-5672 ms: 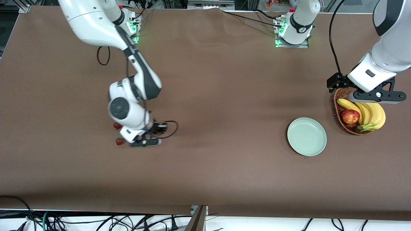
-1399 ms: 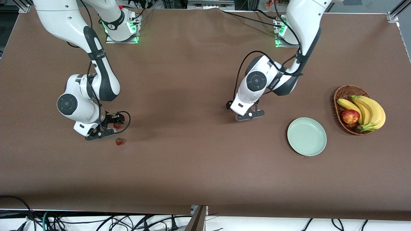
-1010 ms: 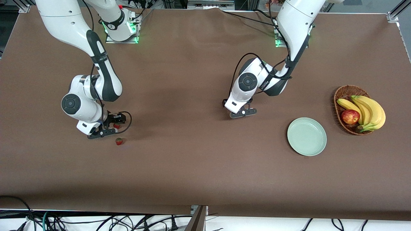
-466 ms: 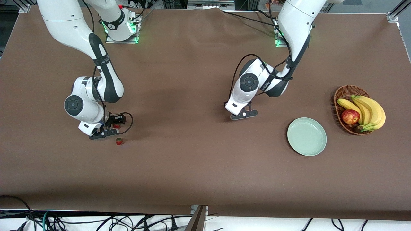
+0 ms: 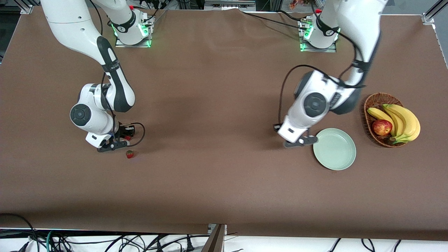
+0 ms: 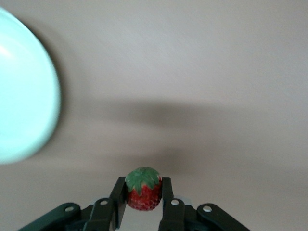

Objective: Collect all strawberries into plate
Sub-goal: 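Carry the strawberry to the plate with the left gripper and release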

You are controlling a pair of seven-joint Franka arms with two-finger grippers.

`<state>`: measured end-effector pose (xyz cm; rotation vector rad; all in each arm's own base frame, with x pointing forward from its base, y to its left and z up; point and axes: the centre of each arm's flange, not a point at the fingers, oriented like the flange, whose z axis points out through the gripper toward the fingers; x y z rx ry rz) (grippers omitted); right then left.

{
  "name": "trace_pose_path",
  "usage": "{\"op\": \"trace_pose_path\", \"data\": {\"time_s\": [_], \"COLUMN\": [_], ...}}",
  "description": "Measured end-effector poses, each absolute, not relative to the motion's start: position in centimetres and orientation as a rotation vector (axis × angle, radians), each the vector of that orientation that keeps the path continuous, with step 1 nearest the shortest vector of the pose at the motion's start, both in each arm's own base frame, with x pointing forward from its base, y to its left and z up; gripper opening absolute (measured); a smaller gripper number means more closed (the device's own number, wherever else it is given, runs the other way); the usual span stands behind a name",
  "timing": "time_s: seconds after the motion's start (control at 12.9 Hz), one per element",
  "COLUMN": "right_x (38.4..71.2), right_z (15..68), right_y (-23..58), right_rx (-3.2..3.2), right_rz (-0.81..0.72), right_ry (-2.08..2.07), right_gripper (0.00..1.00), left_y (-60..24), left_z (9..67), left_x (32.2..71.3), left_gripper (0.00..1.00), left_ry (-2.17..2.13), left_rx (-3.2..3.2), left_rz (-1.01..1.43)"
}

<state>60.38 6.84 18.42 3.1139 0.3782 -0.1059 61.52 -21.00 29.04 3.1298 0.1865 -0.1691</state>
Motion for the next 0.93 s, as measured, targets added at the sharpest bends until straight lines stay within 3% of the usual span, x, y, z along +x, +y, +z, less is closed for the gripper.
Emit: {"op": "trace_pose_path", "data": {"time_s": [0.31, 0.62, 0.7, 0.93], "right_x": [60.6, 60.5, 60.4, 59.6], "right_z": [19.5, 21.2, 22.2, 26.2], "right_y": [9.5, 16.0, 18.8, 28.6], "right_rx": [3.143, 3.214, 3.242, 3.305], "right_rz": [-0.067, -0.035, -0.047, -0.059], "right_ry": [0.389, 0.275, 0.210, 0.010], "right_gripper": [0.32, 0.32, 0.32, 0.32], "left_y": [-8.7, -4.5, -4.0, -3.5], "left_z": [27.7, 21.9, 20.7, 20.1], "left_x": [64.4, 65.2, 65.2, 65.3], "left_gripper": [0.33, 0.33, 0.37, 0.69], "left_ry": [-0.138, -0.375, -0.404, -0.429], "left_rx": [3.181, 3.173, 3.166, 3.160], "left_rz": [-0.173, -0.157, -0.165, -0.162]}}
